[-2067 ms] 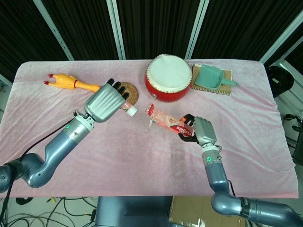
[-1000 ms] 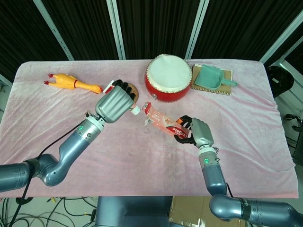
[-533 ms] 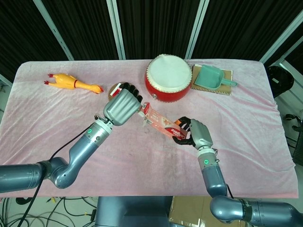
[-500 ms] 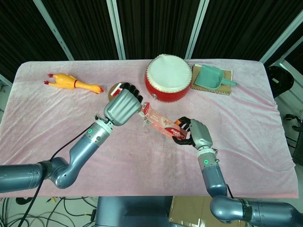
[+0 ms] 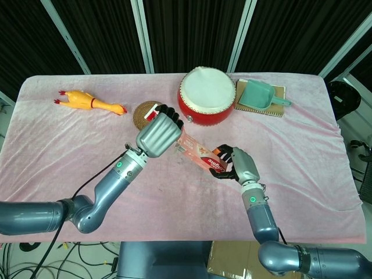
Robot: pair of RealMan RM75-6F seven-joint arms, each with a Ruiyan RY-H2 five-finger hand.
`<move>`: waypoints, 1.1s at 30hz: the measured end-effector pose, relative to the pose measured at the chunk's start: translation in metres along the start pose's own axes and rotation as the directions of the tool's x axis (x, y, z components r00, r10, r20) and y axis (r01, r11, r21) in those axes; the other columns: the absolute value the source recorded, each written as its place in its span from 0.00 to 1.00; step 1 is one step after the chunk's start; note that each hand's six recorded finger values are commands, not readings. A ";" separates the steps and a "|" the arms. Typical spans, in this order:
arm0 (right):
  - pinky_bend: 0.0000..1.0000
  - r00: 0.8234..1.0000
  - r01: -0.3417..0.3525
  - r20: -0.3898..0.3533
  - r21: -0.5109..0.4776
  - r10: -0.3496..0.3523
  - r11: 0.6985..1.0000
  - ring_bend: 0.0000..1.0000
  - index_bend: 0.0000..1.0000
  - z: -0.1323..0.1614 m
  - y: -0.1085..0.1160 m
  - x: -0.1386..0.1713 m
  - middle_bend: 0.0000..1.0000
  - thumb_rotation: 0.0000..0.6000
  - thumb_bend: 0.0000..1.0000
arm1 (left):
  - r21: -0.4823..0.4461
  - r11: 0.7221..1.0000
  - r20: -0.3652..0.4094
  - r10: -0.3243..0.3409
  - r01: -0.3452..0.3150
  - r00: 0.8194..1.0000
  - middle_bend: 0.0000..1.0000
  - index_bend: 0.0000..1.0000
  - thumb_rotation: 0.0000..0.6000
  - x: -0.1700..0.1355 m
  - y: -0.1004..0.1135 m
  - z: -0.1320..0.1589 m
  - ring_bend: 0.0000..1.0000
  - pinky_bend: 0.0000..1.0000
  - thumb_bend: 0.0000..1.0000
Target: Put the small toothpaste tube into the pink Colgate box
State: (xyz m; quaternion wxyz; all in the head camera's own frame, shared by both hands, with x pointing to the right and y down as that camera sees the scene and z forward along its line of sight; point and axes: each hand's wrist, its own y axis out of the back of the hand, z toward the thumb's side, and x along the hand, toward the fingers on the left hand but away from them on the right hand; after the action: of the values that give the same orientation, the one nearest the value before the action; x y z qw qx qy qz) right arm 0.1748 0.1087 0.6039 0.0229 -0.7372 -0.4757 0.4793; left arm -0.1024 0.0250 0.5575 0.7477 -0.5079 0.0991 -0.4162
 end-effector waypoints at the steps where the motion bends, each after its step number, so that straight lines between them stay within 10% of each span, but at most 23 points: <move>1: 0.38 1.000 -0.001 0.001 -0.010 0.002 1.000 0.40 0.46 0.000 0.000 0.000 0.45 1.00 0.24 | 0.000 1.000 0.001 0.004 -0.004 1.000 0.44 0.51 1.00 0.001 0.001 0.001 0.35 0.45 0.42; 16: 0.38 1.000 -0.023 -0.003 -0.174 0.023 0.984 0.40 0.46 0.003 0.000 0.003 0.45 1.00 0.26 | 0.020 0.996 0.025 0.092 -0.092 0.995 0.37 0.47 1.00 0.014 0.026 0.014 0.31 0.39 0.34; 22: 0.38 1.000 -0.017 -0.021 -0.314 0.011 0.949 0.40 0.46 0.004 0.003 0.005 0.45 1.00 0.26 | 0.042 0.988 0.035 0.146 -0.147 0.989 0.29 0.39 1.00 0.019 0.043 0.016 0.25 0.34 0.03; 33: 0.39 1.000 0.001 -0.024 -0.497 -0.015 0.868 0.40 0.46 -0.012 0.003 0.004 0.45 1.00 0.26 | -0.023 0.946 0.001 0.322 -0.322 0.947 0.25 0.35 1.00 0.027 0.106 0.015 0.24 0.33 0.00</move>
State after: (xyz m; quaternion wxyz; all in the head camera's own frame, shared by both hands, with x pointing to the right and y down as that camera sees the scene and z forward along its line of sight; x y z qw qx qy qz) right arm 0.1860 0.1154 0.6066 -0.1591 -0.7228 -0.5855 0.3306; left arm -0.0210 0.0301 0.4831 0.7999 -0.4946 0.1835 -0.2861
